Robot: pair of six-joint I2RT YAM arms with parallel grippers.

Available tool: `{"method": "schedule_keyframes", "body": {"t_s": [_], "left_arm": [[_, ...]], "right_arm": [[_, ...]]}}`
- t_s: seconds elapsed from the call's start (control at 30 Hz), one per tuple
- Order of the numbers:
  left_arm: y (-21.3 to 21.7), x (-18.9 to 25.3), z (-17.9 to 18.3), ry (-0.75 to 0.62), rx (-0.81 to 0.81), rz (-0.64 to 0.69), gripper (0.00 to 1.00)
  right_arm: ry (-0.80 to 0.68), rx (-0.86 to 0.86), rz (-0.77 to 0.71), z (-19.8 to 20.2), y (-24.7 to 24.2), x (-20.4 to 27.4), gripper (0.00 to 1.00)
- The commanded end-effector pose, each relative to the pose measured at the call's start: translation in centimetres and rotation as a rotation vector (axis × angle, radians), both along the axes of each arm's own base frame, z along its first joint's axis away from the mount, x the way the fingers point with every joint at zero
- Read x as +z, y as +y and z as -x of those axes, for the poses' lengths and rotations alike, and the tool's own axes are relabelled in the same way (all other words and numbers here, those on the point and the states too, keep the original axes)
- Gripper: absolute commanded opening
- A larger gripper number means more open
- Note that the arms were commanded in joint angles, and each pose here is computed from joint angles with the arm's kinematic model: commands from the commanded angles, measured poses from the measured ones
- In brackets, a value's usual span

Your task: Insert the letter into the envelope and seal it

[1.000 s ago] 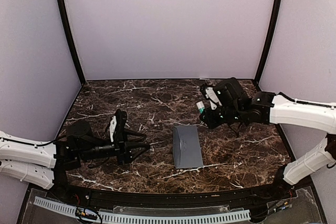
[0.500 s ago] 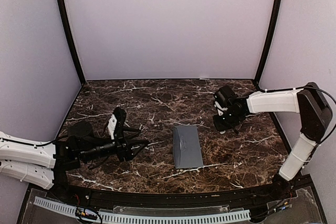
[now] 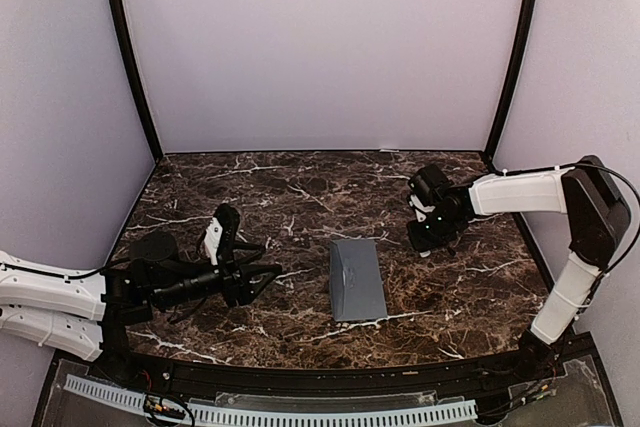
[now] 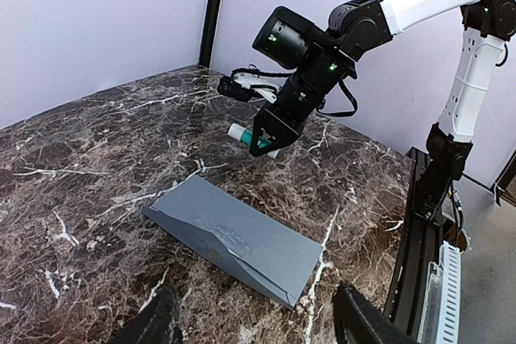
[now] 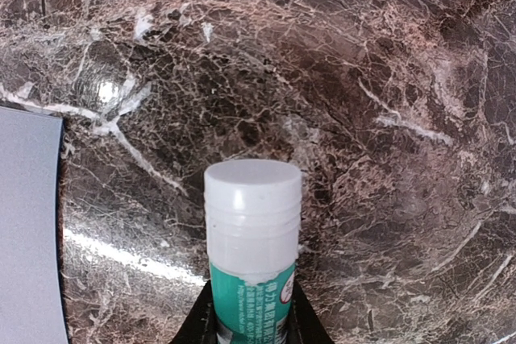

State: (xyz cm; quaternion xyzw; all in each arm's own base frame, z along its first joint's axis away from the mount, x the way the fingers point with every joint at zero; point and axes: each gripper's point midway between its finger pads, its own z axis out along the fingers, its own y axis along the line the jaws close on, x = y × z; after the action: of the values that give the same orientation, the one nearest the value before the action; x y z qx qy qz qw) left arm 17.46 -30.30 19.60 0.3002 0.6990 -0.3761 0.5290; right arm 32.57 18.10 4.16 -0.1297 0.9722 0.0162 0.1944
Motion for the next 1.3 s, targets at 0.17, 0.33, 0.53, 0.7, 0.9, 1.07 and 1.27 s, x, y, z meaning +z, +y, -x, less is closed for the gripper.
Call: {"method": "schedule_keyframes", "body": {"t_s": [0.17, 0.33, 0.53, 0.7, 0.9, 1.07, 1.27], "left_arm": [[0.1, -0.2, -0.1, -0.013, 0.007, -0.009, 0.64], [-0.3, -1.0, -0.6, -0.004, 0.024, -0.042, 0.64], [-1.8, -4.4, -2.0, 0.051, 0.048, -0.156, 0.63], [-3.8, -7.6, -3.5, 0.117, 0.073, -0.248, 0.56], [-7.3, -10.4, -5.5, 0.156, 0.077, -0.338, 0.5], [-8.1, -12.8, -6.9, 0.182, 0.123, -0.407, 0.42], [-7.7, -14.0, -7.6, 0.188, 0.173, -0.441, 0.29]], "right_arm": [[-0.003, 0.005, -0.024, -0.3, 0.5, -0.2, 0.28], [-0.013, 0.001, -0.033, -0.4, 0.6, 0.1, 0.49], [-0.084, 0.009, -0.115, -0.4, 1.9, 2.9, 0.51], [-0.173, 0.056, -0.166, 1.0, 4.8, 5.7, 0.5], [-0.188, 0.1, -0.257, 2.7, 7.7, 4.8, 0.43], [-0.149, 0.118, -0.229, 3.4, 8.8, 1.8, 0.35], [-0.13, 0.125, -0.183, 3.7, 9.4, -0.3, 0.3]]}}
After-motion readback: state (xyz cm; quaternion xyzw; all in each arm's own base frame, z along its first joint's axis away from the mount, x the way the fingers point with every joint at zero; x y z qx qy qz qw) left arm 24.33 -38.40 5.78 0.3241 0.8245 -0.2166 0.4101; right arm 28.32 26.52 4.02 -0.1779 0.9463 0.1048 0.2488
